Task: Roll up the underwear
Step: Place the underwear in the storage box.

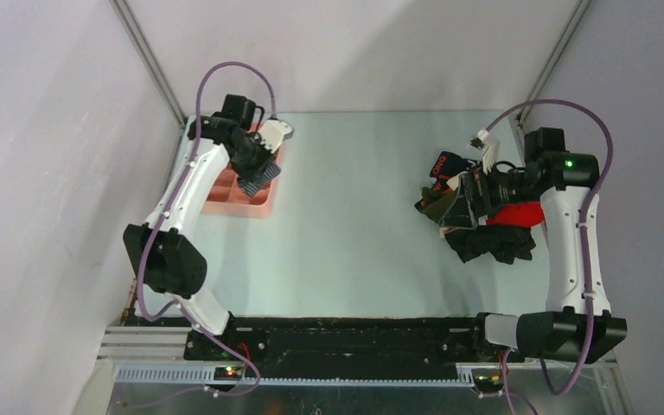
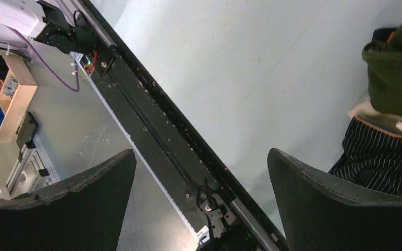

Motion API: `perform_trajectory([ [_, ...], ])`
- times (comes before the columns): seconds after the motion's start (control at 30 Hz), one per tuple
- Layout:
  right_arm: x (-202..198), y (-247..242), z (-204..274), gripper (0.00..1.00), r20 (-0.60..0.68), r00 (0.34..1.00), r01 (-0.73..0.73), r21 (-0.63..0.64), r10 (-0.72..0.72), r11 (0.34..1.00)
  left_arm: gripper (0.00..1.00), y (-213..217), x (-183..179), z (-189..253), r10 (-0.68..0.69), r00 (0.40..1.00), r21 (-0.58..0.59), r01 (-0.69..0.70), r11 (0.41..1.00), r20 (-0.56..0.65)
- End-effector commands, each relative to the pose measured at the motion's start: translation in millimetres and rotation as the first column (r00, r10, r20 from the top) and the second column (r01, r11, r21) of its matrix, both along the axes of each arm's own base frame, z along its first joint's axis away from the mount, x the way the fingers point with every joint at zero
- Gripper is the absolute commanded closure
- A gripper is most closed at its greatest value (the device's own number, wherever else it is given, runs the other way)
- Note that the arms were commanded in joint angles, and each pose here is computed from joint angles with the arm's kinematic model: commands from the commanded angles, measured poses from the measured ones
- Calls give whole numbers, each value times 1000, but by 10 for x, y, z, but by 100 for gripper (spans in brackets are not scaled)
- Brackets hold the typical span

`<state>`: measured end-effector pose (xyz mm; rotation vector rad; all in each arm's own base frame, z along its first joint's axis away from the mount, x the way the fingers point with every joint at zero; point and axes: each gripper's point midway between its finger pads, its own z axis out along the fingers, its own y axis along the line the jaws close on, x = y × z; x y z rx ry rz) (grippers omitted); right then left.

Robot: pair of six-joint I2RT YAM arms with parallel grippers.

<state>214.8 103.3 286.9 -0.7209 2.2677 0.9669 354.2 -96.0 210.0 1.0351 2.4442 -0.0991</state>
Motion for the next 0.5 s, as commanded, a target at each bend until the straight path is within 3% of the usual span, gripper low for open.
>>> perform_trajectory([
  [0.0, -84, -103, -113, 1, -29, 998, 53, -71, -55, 996, 100, 389, -24, -81, 42, 998, 100, -37, 994, -49],
  [0.1, -100, -143, -151, 0, -33, 997, 62, -86, -65, 994, 100, 524, 70, -166, -190, 982, 219, 190, 957, -23],
  [0.2, -123, -168, -195, 1, -50, 996, 73, -88, -77, 993, 100, 663, 225, -205, -318, 948, 297, 310, 903, -21],
  [0.3, -142, -185, -222, 1, -59, 995, 80, -85, -85, 993, 100, 762, 194, -340, -469, 871, 281, 491, 825, -145],
  [0.47, -182, -215, -267, 1, -72, 992, 92, -91, -99, 992, 100, 959, 317, -600, -577, 765, 311, 643, 699, -286],
])
